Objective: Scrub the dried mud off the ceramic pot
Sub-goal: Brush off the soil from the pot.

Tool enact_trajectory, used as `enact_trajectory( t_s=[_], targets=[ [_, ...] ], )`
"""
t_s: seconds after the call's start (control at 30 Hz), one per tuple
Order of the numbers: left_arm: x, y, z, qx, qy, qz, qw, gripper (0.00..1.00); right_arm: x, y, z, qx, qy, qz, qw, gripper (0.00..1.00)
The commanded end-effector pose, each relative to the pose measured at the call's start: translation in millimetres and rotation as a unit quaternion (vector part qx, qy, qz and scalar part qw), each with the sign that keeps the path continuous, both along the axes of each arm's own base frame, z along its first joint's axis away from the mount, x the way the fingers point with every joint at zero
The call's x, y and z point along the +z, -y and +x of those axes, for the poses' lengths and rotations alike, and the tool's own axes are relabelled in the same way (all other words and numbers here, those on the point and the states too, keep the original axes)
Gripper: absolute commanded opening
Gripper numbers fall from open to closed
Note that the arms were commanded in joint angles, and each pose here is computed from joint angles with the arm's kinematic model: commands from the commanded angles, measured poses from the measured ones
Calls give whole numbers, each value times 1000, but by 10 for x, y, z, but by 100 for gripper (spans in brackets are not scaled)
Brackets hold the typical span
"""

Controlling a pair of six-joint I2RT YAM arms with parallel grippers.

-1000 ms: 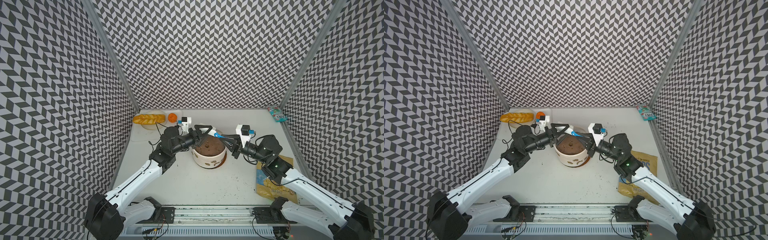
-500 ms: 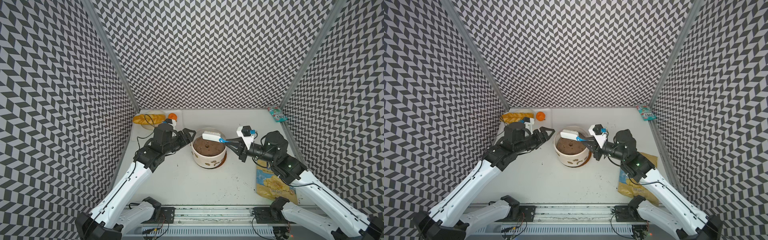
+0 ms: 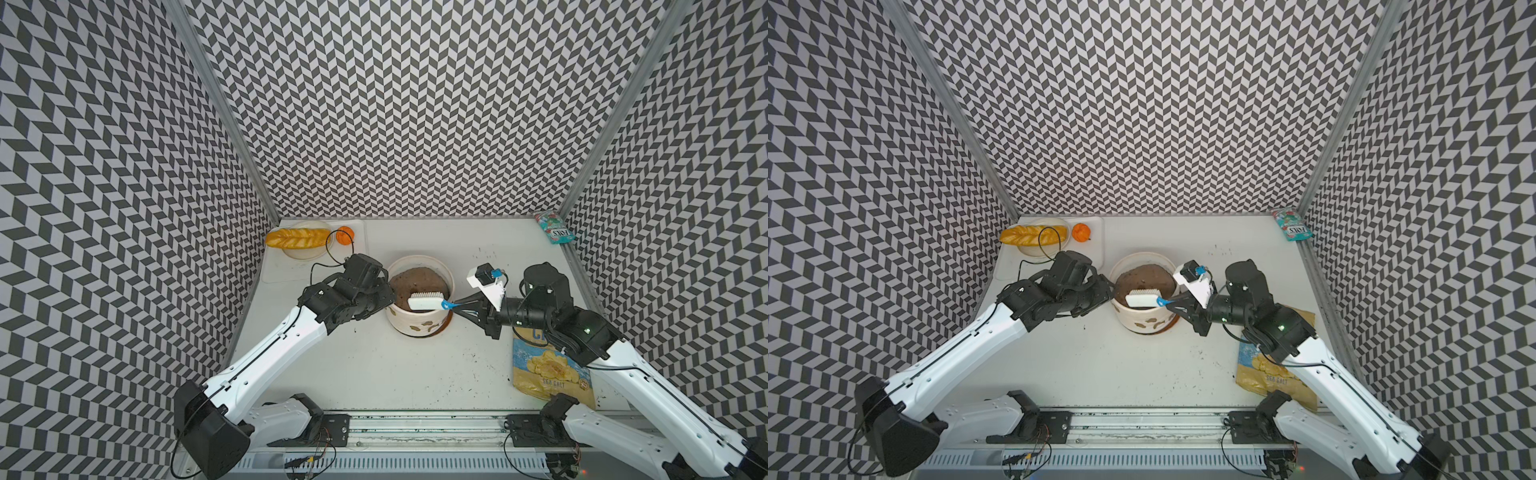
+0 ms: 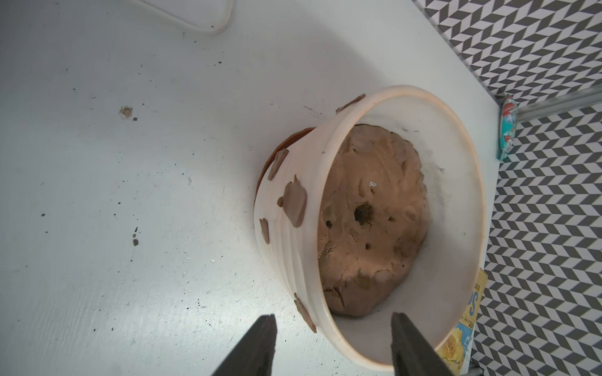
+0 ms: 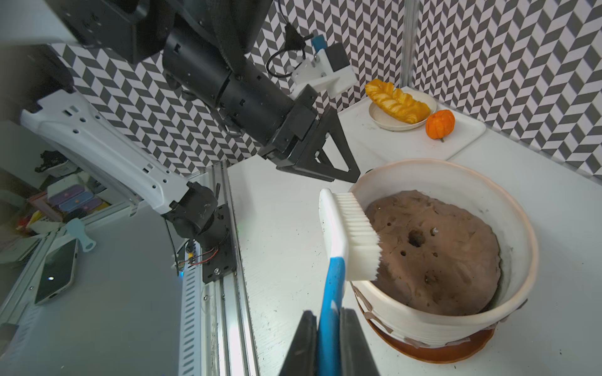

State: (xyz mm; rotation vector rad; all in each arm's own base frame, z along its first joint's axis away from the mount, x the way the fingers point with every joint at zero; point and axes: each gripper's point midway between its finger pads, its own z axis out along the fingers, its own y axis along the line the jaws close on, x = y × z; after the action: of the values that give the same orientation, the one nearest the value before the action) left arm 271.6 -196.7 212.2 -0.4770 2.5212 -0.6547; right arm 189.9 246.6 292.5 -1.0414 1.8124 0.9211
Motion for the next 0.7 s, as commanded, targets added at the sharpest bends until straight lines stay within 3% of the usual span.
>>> enact_trajectory(
  t_s=[0.0, 0.47, 0.67],
  targets=[
    [16, -11, 34, 10, -5, 16, 1000, 53, 135, -12, -128, 26, 16, 14, 999, 0],
    [-126, 101, 117, -1, -39, 70, 997, 31, -128, -98, -348, 56, -20, 32, 998, 0],
    [-221, 102, 144, -10, -50, 94, 994, 27, -225, -182, -392, 70, -24, 29, 997, 0]
  ],
)
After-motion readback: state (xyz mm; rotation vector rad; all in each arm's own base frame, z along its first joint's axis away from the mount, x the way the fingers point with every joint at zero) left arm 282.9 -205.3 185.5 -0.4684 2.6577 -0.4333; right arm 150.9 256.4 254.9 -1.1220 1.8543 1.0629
